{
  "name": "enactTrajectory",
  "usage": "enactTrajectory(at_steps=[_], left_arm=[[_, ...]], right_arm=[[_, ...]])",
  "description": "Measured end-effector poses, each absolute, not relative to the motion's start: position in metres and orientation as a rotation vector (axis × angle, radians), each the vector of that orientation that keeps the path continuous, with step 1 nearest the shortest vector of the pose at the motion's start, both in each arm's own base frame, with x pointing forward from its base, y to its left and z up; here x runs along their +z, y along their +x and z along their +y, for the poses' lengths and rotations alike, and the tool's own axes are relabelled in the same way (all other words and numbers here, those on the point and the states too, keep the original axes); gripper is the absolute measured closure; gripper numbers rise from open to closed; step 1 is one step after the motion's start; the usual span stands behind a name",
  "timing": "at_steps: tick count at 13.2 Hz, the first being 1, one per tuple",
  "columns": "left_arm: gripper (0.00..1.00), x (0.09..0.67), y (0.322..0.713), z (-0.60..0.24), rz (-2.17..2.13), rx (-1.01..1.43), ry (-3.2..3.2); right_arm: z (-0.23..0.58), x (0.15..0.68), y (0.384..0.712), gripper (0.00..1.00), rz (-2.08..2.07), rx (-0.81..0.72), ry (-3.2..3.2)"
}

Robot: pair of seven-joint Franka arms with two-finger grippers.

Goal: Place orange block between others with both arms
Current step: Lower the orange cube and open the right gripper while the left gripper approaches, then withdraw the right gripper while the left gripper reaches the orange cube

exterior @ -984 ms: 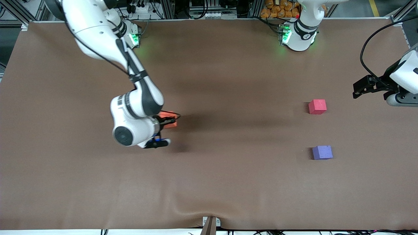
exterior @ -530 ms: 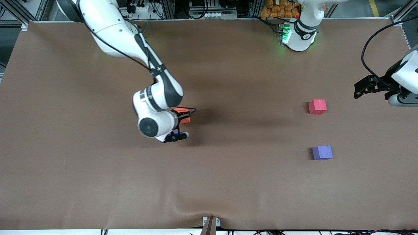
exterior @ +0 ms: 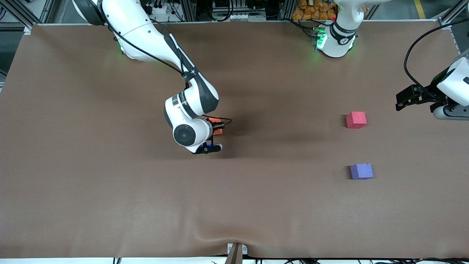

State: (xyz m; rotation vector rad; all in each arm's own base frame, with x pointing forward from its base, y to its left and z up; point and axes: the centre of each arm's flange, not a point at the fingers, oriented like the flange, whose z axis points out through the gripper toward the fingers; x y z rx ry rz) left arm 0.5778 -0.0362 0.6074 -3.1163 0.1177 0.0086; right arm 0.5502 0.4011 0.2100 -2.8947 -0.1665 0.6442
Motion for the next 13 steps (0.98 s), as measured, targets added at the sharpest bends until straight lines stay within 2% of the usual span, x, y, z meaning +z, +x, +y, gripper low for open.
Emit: enactTrajectory(at_steps=[3,4,5,6,9,13], left_arm=[[0.00,0.597,0.582,-0.036,0.118,0.036,-3.118],[0.00,0.594,0.584,-0.036,0.118,0.045,-3.118],[0.00,0.587,0.587,-0.035,0.116,0.064,-3.118],[0.00,0.581,0.589,-0.034,0.114,0.080,-3.119],[0.00,0.560,0.598,-0.043,0.125,0.131,-3.121],[0.00,0.508,0.610,-0.143,0.109,0.219,-3.113]], right_arm=[[0.404,0.206,0.547,0.32,-0.173,0.649,-2.896],[0.404,0.205,0.548,0.23,-0.171,0.650,-2.897],[0.402,0.205,0.549,0.08,-0.167,0.647,-2.899],[0.400,0.206,0.552,0.01,-0.160,0.637,-2.901],[0.375,0.240,0.585,0.00,-0.100,0.560,-2.893],[0.282,0.354,0.631,0.00,0.024,0.473,-2.867]])
